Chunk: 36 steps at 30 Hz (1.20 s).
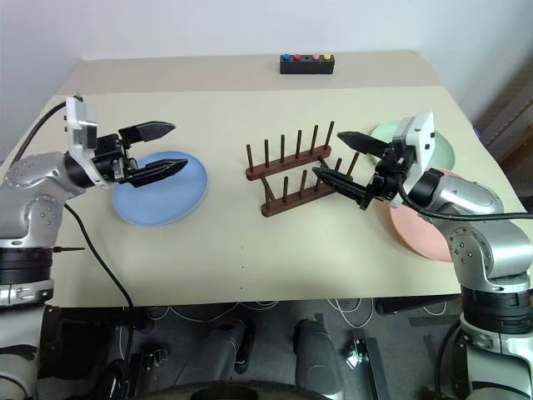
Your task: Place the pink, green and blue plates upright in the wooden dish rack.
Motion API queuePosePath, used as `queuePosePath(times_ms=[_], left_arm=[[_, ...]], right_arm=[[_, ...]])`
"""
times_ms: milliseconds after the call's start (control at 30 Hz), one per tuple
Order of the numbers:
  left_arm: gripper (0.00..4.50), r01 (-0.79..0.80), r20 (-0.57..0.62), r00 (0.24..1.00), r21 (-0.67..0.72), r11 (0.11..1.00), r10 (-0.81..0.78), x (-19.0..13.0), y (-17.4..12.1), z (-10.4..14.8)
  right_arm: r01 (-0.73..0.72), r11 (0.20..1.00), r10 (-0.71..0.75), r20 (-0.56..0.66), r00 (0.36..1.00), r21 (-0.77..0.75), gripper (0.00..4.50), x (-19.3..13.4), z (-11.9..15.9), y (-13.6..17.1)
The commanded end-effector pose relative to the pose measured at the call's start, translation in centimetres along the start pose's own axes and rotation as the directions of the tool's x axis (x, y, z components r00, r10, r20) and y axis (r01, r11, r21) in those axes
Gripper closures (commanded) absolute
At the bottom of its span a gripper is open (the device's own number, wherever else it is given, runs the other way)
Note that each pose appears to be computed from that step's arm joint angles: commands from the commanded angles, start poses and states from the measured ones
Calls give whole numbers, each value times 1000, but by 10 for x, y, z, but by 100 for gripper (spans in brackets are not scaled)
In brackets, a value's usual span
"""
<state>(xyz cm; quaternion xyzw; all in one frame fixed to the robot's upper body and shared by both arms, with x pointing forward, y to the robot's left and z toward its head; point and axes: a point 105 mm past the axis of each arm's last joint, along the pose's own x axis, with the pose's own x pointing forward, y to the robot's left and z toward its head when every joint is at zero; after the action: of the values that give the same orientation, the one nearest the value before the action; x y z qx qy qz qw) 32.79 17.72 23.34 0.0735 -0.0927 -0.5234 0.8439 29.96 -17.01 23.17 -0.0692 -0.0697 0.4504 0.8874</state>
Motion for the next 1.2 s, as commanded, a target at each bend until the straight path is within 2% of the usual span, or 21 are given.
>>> queuePosePath(times_ms=[33, 467, 667, 800, 933, 1000, 1067, 1133, 1200], left_arm=[[0, 1, 23, 1000, 24, 1000, -1, 3, -1, 3], [0, 62, -2, 998, 7, 998, -62, 11, -13, -1], [0, 141, -79, 987, -31, 990, -143, 17, -29, -20], [0, 196, -152, 968, -57, 979, -202, 33, -44, -29], [0, 169, -303, 937, -33, 985, -171, 42, -56, -64], [0, 153, -293, 941, -86, 984, -172, 50, -63, -71], [0, 150, -301, 939, -83, 985, -168, 61, -70, -78], [0, 111, -343, 933, -16, 994, -110, 74, -71, -93], [0, 65, -352, 933, -26, 998, -70, 81, -71, -103]], right_arm=[[-3, 997, 4, 14, 1000, -76, 6, -4, 20, 2], [2, 997, -3, -7, 1000, -78, 6, -7, 14, 3], [27, 995, -28, -10, 1000, -100, 6, -11, 13, 1], [16, 997, -17, -6, 1000, -81, 6, -6, 13, 1], [41, 995, -43, -22, 999, -92, 6, -10, 7, -3], [52, 995, -53, -11, 999, -89, 6, -13, 9, -3], [59, 993, -62, -24, 998, -100, 6, -17, 8, -5], [72, 992, -75, -24, 997, -102, 6, -21, 10, -7], [79, 991, -81, -21, 996, -105, 6, -22, 11, -7]])
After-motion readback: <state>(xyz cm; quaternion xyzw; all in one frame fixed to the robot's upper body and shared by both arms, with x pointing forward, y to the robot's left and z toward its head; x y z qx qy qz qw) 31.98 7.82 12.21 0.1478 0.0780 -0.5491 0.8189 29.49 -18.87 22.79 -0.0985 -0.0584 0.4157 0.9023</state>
